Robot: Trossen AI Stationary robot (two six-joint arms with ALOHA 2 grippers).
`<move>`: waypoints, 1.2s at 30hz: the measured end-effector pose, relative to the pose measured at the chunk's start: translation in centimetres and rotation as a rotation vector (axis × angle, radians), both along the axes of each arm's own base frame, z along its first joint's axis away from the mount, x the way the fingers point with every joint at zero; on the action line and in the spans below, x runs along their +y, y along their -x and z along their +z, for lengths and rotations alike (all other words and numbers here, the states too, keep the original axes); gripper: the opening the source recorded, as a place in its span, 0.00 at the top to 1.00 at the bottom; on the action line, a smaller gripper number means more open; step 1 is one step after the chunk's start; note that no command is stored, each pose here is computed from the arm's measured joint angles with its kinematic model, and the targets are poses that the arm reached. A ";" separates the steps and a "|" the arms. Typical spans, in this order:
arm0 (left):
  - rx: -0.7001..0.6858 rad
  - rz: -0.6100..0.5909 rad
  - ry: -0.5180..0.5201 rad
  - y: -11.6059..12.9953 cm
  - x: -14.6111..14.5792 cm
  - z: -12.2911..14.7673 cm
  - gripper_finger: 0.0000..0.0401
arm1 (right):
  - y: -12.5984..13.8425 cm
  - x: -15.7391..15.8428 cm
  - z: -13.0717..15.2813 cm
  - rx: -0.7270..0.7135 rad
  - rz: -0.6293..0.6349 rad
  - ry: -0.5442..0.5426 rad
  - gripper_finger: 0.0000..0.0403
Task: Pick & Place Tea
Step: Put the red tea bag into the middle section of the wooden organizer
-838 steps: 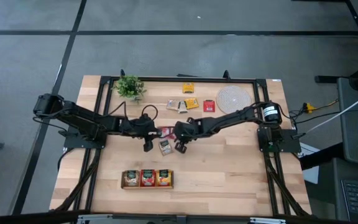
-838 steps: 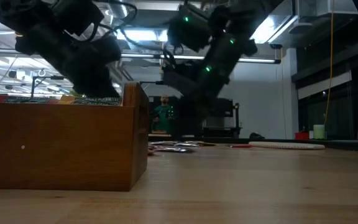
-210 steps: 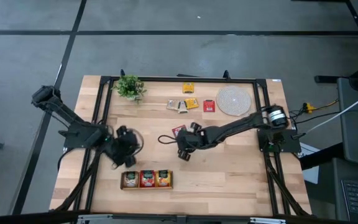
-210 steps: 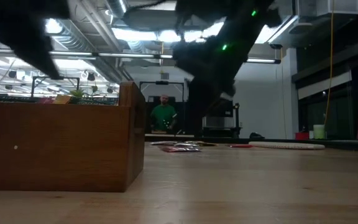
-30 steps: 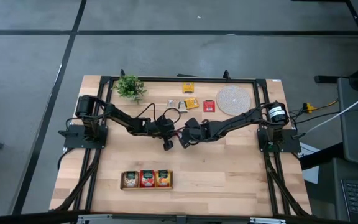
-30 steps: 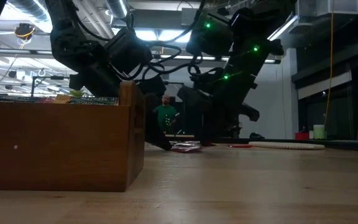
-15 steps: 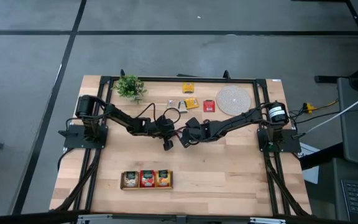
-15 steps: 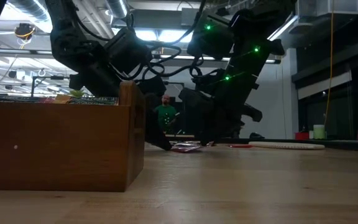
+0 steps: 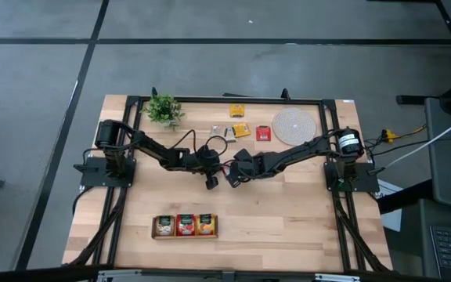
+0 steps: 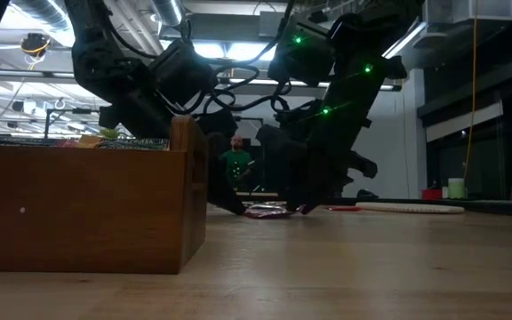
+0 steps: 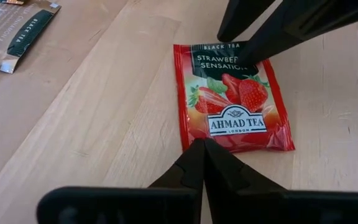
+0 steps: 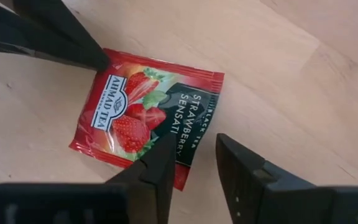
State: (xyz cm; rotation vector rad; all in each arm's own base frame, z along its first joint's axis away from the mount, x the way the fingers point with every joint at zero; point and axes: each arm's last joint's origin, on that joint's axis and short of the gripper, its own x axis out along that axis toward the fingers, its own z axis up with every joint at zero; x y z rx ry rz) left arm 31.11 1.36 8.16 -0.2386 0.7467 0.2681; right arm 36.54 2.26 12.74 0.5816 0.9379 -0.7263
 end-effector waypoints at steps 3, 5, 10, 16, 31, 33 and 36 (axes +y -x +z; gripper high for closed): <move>0.000 0.000 0.000 0.0 0.0 0.0 0.99 | -0.1 0.0 -0.1 0.000 0.002 0.000 0.76; 0.000 0.000 0.000 0.0 0.0 0.0 1.00 | -0.1 0.0 -0.5 0.008 0.002 0.003 0.82; -0.002 0.000 0.000 0.0 0.0 0.0 0.98 | -0.3 0.0 -1.3 0.024 -0.003 0.020 0.98; -0.003 0.002 0.000 0.0 0.0 0.1 0.98 | -0.2 0.0 -1.6 0.046 0.025 0.032 0.98; 0.039 -0.026 -0.081 2.6 -0.8 5.7 0.86 | -0.2 0.0 -1.7 0.088 0.134 0.071 0.99; 0.019 -0.008 -0.106 3.5 -1.2 6.5 0.83 | -0.2 0.1 -1.6 0.095 0.157 0.079 0.99; -0.050 0.050 -0.094 5.6 -1.6 6.8 0.79 | -0.5 0.3 -1.4 0.102 0.208 0.100 0.99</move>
